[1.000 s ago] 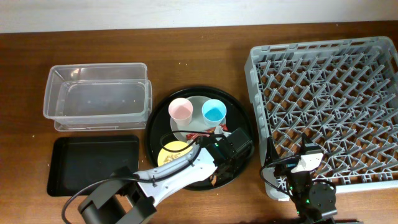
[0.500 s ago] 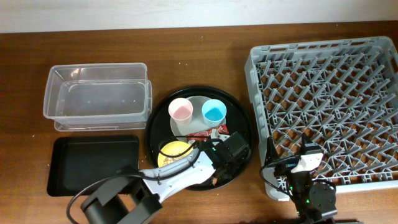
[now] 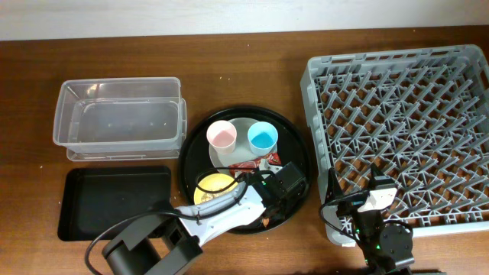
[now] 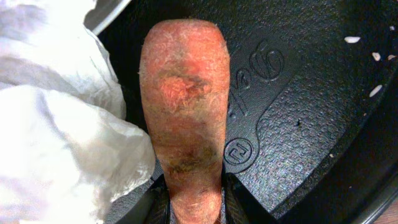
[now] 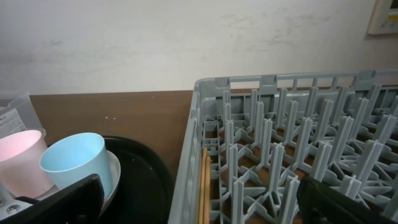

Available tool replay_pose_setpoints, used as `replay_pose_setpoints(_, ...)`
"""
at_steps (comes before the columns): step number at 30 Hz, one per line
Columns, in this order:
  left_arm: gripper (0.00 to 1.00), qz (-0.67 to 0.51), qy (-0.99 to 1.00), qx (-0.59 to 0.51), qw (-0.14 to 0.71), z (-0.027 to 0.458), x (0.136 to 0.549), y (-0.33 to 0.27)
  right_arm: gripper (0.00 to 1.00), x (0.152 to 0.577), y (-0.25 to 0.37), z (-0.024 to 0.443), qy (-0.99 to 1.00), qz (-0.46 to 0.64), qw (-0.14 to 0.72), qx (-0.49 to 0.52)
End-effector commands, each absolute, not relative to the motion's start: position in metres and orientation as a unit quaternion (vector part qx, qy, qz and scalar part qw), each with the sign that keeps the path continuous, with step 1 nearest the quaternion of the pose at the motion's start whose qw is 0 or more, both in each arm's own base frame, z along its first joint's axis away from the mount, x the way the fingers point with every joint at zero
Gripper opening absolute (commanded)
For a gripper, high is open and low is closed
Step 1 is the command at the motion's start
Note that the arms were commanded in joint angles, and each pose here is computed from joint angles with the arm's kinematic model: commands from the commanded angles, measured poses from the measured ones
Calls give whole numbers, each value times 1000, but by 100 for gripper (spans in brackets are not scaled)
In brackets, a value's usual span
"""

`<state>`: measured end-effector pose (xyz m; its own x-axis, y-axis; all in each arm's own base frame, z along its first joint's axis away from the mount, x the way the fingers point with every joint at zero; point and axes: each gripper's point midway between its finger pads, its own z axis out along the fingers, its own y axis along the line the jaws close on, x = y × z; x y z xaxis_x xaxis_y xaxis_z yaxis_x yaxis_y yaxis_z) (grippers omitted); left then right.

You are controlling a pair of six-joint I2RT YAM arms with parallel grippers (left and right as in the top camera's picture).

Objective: Sort waste into correct bins and load items into the dishwasher rack
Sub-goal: 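Grasp the orange carrot with the left gripper, then carry the carrot left and drop it onto the black tray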

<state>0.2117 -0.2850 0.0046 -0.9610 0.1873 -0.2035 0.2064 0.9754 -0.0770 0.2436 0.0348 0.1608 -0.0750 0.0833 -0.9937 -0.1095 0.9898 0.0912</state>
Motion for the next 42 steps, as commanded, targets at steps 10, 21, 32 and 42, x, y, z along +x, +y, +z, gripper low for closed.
replay_pose_setpoints(10, 2, -43, 990, 95, 98, 0, 213, -282, 98, 244, 34, 157, 732, 67, 678, -11)
replay_pose_setpoints(21, 1, -143, 964, 119, 192, 101, 224, -298, 98, 244, 34, 157, 732, 66, 678, -10)
replay_pose_setpoints(32, 0, -62, 980, 37, 183, 130, 247, -185, 98, 244, 34, 157, 732, 67, 678, -10)
replay_pose_setpoints(42, 1, 138, 958, -217, 126, 123, 236, -35, 98, 244, 34, 157, 732, 66, 678, -10)
